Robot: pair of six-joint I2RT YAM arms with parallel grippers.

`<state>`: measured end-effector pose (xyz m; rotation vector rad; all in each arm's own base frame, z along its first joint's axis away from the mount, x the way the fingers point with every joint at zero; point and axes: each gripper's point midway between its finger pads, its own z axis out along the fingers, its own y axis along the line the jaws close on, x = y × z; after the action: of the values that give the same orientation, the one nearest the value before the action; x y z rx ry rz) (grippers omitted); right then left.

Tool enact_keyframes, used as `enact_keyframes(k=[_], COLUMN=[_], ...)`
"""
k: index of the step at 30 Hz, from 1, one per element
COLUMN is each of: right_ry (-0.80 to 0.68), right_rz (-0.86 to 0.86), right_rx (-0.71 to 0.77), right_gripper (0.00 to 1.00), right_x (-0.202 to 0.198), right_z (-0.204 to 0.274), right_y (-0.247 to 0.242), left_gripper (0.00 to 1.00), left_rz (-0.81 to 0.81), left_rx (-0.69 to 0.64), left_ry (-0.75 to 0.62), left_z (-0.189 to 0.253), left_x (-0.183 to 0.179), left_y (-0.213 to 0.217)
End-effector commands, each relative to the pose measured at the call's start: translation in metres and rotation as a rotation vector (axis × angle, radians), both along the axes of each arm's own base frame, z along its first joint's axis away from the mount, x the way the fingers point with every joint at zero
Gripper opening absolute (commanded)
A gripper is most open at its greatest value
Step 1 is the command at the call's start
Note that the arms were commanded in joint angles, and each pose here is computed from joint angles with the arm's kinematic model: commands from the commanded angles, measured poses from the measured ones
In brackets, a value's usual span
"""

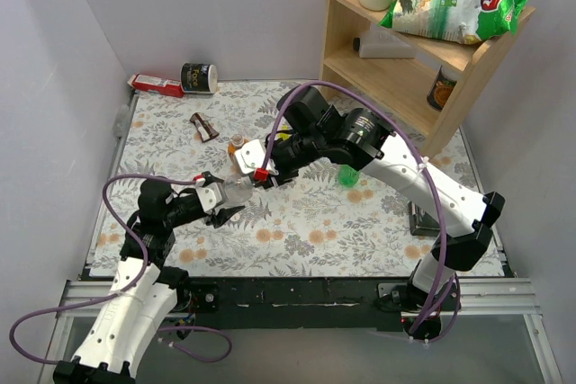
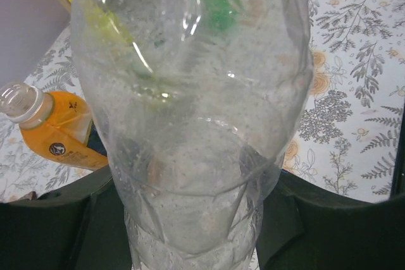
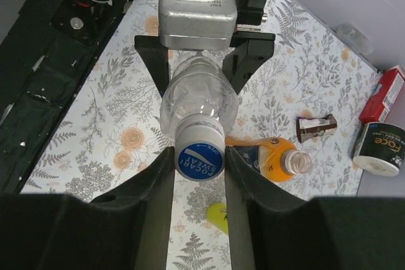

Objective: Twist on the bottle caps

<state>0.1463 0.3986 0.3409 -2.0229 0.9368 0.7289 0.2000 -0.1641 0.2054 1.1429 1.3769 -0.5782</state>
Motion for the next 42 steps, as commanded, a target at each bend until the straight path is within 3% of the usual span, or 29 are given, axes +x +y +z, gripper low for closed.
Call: enact_keyframes(k=[1, 15, 23, 28, 35, 42], right_ry=[0.153, 0.156, 0.463, 0.527, 0.431, 0.458], right_rz=[-0.019, -0.195, -0.381, -0.404, -0.488, -0.497], right_rx=[-0.082, -0.159, -0.283, -0.3, -0.36, -0.455], right_gripper=[0.28, 0.24, 0.23, 0.22, 0.15, 0.15], right_x=[-0.007, 0.021, 0.015, 0.017, 0.032, 0.024], right_z=[-0.021, -0.047, -0.061, -0.07, -0.087, -0.106], right_y=[-0.003, 0.009, 0.025, 0.025, 0.004, -0.027], left_gripper=[0.0, 0.0, 0.0, 0.0, 0.0, 0.0], left_rz=[0.024, 0.056, 0.177, 0.2, 0.206, 0.06], left_rx=[-0.034, -0.101, -0.113, -0.094, -0.077, -0.046], left_ry=[-0.212, -0.216, -0.262, -0.227, -0.228, -0.281], left_z=[0.037, 0.076, 0.087, 0.081, 0.084, 0.071], left_x=[0.013, 0.04, 0.063, 0.07, 0.063, 0.035], left_y=[0.001, -0.006, 0.0, -0.003, -0.005, -0.016])
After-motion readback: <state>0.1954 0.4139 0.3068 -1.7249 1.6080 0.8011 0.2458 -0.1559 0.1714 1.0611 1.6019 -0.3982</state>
